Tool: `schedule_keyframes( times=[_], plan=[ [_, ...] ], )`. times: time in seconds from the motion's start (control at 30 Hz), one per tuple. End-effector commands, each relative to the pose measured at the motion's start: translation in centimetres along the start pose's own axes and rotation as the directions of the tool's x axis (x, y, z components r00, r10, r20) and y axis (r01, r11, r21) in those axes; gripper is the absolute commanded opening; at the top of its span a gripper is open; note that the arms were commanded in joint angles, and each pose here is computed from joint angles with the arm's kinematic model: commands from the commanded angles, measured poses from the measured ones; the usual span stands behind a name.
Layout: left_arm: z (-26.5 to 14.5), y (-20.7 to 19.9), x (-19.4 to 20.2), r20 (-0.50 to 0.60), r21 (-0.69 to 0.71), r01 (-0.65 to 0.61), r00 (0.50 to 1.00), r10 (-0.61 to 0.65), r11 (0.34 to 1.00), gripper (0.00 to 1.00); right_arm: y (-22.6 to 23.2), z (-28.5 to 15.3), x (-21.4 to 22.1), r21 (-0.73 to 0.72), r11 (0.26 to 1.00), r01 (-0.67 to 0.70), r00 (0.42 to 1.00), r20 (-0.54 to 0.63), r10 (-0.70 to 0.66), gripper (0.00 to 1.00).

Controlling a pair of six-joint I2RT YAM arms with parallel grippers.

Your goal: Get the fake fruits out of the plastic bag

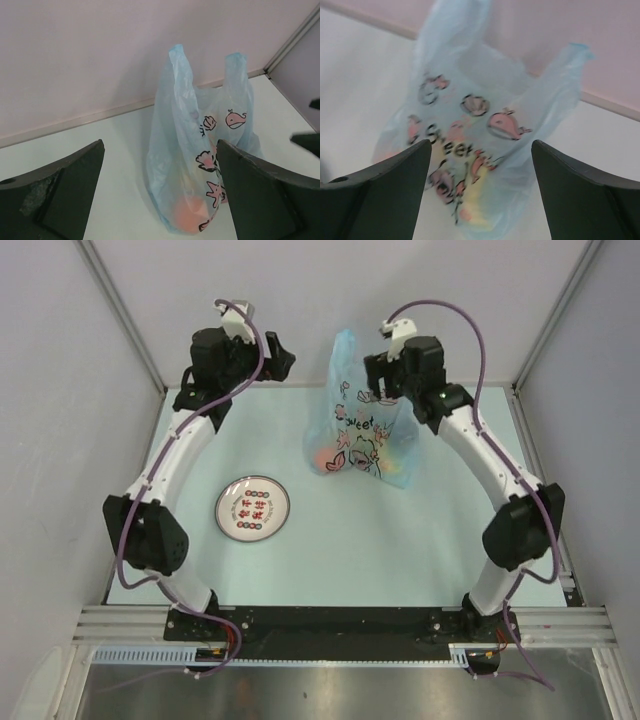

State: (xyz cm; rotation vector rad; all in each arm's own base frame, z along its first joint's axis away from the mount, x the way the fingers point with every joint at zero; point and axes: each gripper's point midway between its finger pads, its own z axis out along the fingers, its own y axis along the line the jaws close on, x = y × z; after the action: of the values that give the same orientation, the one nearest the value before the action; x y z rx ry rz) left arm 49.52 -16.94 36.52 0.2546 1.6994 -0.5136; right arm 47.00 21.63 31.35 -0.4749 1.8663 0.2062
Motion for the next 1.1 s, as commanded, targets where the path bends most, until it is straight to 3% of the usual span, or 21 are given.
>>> schedule_keyframes(
  times=[0.0,0.07,0.27,0.3,0.43,0.7,0.8,0.87,0.9,0.93,0.97,1.0,1.03,1.07],
  plan=[
    [2.5,-2.0,-1.8,0.037,0.092,0.039,0.998,-0.042,0.995,1.0,-5.6,3.4,-3.1,0.116,0.983,-0.139,0.987,0.102,0.128,0.86],
    [4.5,-3.3,-1.8,0.04,0.156,0.029,0.999,-0.036,0.987,1.0,-7.1,4.3,-4.8,0.144,0.978,-0.152,0.98,0.152,0.13,0.86],
    [10.3,-4.6,-1.2,0.087,0.176,0.018,0.996,-0.033,0.984,1.0,-12.7,9.7,-3.3,0.304,0.931,-0.2,0.973,0.176,0.152,0.88],
    [12.0,-4.1,0.6,0.074,0.17,0.036,0.996,-0.049,0.985,1.0,-13.1,10.1,-3.1,0.324,0.926,-0.193,0.974,0.177,0.141,0.88],
    [15.7,-3.8,3.2,0.088,0.166,0.052,0.994,-0.067,0.985,1.0,-16.2,12.6,-0.6,0.456,0.876,-0.159,0.983,0.157,0.096,0.91],
    [20.4,-4.6,5.7,0.151,0.101,0.001,0.988,-0.016,0.995,0.97,-18.6,16.7,3.9,0.511,0.851,-0.12,0.991,0.119,0.068,0.88],
    [21.1,-3.7,5.9,0.176,0.031,0.003,0.984,-0.008,1.0,0.83,-20.3,17.6,4.4,0.522,0.843,-0.131,0.988,0.134,0.07,0.64],
    [21.1,-4.0,5.0,0.205,0.042,-0.025,0.979,0.016,0.999,0.74,-21.2,17.6,3.4,0.513,0.846,-0.148,0.984,0.164,0.073,0.42],
    [21.2,-4.1,4.6,0.217,0.053,-0.038,0.976,0.026,0.998,0.63,-22.1,17.9,3.8,0.504,0.846,-0.171,0.98,0.172,0.096,0.31],
    [21.2,-4.5,4.2,0.231,0.064,-0.067,0.972,0.051,0.996,0.53,-22.4,17.9,3.6,0.498,0.847,-0.186,0.977,0.182,0.108,0.03],
    [21.2,-4.7,3.1,0.261,0.073,-0.087,0.963,0.065,0.994,0.41,-23.0,17.4,2.4,0.493,0.844,-0.21,0.97,0.213,0.117,0.0],
    [21.1,-4.8,2.5,0.277,0.067,-0.094,0.958,0.072,0.993,0.11,-23.5,16.8,1.3,0.475,0.848,-0.236,0.961,0.244,0.131,0.0],
    [21.0,-4.6,1.7,0.301,0.052,-0.11,0.949,0.09,0.993,0.0,-23.9,16.3,0.5,0.469,0.848,-0.244,0.956,0.265,0.129,0.0],
    [20.6,-4.7,0.0,0.344,0.038,-0.116,0.934,0.096,0.993,0.0,-24.0,15.7,-1.1,0.458,0.853,-0.25,0.947,0.298,0.118,0.0]
  ],
)
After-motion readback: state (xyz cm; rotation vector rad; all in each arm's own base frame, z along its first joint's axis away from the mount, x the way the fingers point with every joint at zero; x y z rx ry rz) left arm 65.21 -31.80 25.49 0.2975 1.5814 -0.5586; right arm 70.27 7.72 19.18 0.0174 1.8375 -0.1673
